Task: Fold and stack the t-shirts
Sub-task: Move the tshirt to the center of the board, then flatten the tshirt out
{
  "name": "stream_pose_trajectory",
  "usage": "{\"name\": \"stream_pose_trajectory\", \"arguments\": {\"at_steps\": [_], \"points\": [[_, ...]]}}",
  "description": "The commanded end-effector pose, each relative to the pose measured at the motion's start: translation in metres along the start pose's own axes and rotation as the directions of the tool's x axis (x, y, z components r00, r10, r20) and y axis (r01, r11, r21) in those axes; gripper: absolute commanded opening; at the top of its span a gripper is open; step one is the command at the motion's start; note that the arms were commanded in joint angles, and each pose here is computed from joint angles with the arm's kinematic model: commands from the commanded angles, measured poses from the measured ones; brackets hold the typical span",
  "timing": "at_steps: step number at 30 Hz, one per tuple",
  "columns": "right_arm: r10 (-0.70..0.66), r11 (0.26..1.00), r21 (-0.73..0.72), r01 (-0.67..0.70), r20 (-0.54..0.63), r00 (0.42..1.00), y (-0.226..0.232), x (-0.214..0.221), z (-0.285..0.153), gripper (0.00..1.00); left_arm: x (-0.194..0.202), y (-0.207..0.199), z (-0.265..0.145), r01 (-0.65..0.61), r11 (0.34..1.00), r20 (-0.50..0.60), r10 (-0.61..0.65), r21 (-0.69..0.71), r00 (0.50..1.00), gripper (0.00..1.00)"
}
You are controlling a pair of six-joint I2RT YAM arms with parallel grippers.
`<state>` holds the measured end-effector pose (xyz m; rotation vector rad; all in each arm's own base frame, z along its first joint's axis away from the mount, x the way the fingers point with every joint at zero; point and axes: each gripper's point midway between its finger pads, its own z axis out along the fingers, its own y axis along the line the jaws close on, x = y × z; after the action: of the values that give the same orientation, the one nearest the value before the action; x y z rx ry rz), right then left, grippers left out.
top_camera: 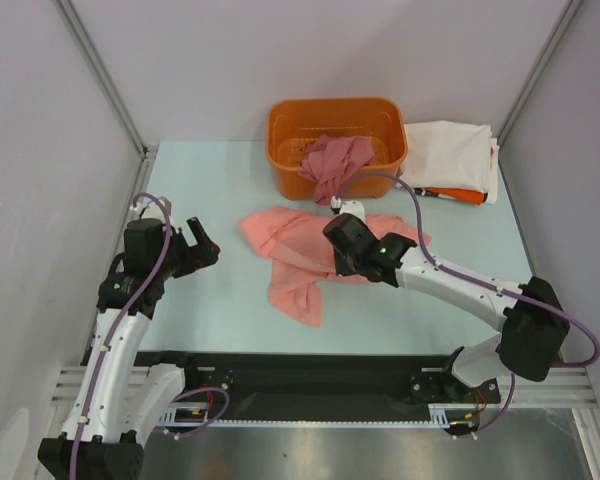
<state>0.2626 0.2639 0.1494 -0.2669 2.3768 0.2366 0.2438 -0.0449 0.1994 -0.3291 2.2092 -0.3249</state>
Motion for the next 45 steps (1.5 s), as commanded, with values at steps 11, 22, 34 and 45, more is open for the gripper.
{"name": "stream_pose_trajectory", "arguments": {"at_steps": [11, 22, 34, 45], "points": [[0.279, 0.937, 0.200, -0.286, 0.060, 0.958, -0.090, 0.018, -0.023, 0.89, -0.040, -0.027, 0.037, 0.045, 0.998, -0.003, -0.045, 0.047, 0.999, 1.00], [0.314, 0.944, 0.076, -0.320, 0.078, 0.946, -0.088, 0.034, -0.072, 0.95, -0.142, -0.095, 0.172, 0.071, 0.995, -0.040, -0.068, 0.075, 0.997, 1.00], [0.396, 0.918, -0.042, -0.394, 0.133, 0.909, -0.102, 0.038, -0.135, 0.96, -0.157, -0.167, 0.292, 0.034, 0.988, -0.077, -0.023, 0.150, 0.997, 0.97], [0.380, 0.925, -0.028, -0.380, 0.125, 0.916, -0.108, 0.047, -0.136, 0.96, -0.132, -0.141, 0.304, 0.031, 0.998, -0.128, -0.024, 0.053, 0.991, 0.36]]}}
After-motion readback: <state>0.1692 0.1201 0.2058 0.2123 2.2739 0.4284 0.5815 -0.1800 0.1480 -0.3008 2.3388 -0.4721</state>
